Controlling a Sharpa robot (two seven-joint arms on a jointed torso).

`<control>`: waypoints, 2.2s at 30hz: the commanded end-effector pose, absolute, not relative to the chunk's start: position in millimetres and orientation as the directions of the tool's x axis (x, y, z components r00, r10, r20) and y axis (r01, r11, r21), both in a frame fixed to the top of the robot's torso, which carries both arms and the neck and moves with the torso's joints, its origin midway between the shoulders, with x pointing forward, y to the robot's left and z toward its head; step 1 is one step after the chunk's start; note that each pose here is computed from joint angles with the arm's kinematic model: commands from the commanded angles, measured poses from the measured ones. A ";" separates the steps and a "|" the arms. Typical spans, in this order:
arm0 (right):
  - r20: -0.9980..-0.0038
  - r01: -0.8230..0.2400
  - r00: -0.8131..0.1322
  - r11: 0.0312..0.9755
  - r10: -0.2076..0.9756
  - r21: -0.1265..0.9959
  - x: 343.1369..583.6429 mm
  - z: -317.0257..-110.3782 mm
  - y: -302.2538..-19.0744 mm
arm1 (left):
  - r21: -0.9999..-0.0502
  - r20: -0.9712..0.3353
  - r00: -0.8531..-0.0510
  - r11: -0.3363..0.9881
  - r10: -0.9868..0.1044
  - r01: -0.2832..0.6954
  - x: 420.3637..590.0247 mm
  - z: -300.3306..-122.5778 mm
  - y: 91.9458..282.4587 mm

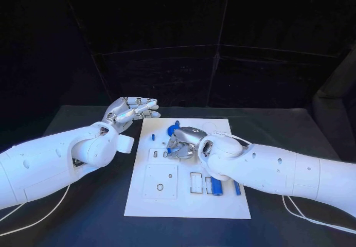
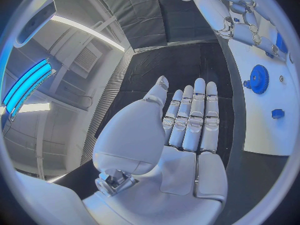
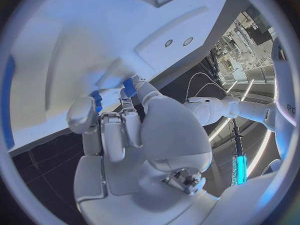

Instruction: Assemble the parts on the task board

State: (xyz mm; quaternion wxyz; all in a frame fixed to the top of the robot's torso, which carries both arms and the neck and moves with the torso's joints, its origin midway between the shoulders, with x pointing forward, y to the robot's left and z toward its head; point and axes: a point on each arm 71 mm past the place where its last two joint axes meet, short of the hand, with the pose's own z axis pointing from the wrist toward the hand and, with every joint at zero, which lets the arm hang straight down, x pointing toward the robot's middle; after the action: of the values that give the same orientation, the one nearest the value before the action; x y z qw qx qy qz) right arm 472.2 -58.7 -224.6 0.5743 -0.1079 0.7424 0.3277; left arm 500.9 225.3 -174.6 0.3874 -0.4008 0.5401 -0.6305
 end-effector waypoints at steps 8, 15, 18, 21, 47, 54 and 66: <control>-0.931 -0.545 -0.334 0.774 0.151 0.321 471.4 -228.1 -59.0 | -0.991 0.088 -0.389 -0.121 -0.917 0.060 501.1 -173.1 223.8; -0.931 -0.548 -0.344 0.779 0.124 0.306 470.4 -229.6 -58.6 | -0.991 0.088 -0.389 -0.120 -0.917 0.060 501.2 -173.2 223.7; -0.931 -0.548 -0.345 0.781 0.115 0.300 470.0 -230.0 -58.5 | -0.991 0.088 -0.388 -0.120 -0.917 0.060 501.3 -173.3 223.8; -0.932 -0.549 -0.344 0.782 0.111 0.296 469.8 -230.0 -58.5 | -0.991 0.088 -0.389 -0.120 -0.917 0.059 501.2 -173.3 223.7; -0.948 -0.529 -0.227 0.789 0.223 0.313 471.1 -218.9 -60.6 | -0.991 0.088 -0.389 -0.120 -0.917 0.058 500.9 -173.2 224.5; -0.938 -0.573 -0.175 0.743 0.300 0.345 464.4 -210.9 -63.9 | -0.992 0.081 -0.390 -0.113 -0.917 0.058 501.2 -173.6 225.2; -0.829 -0.652 -0.344 0.523 0.442 0.549 453.2 -174.4 -103.4 | -0.997 -0.037 -0.456 0.000 -0.889 0.081 500.9 -176.1 225.2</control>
State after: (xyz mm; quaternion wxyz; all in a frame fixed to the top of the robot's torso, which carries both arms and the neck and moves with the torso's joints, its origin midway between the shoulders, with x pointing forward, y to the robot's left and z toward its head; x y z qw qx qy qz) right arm 456.2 -105.2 -181.8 0.6089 -0.1081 0.6708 0.4094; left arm 502.4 229.8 -176.0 0.3980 -0.3803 0.5581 -0.6209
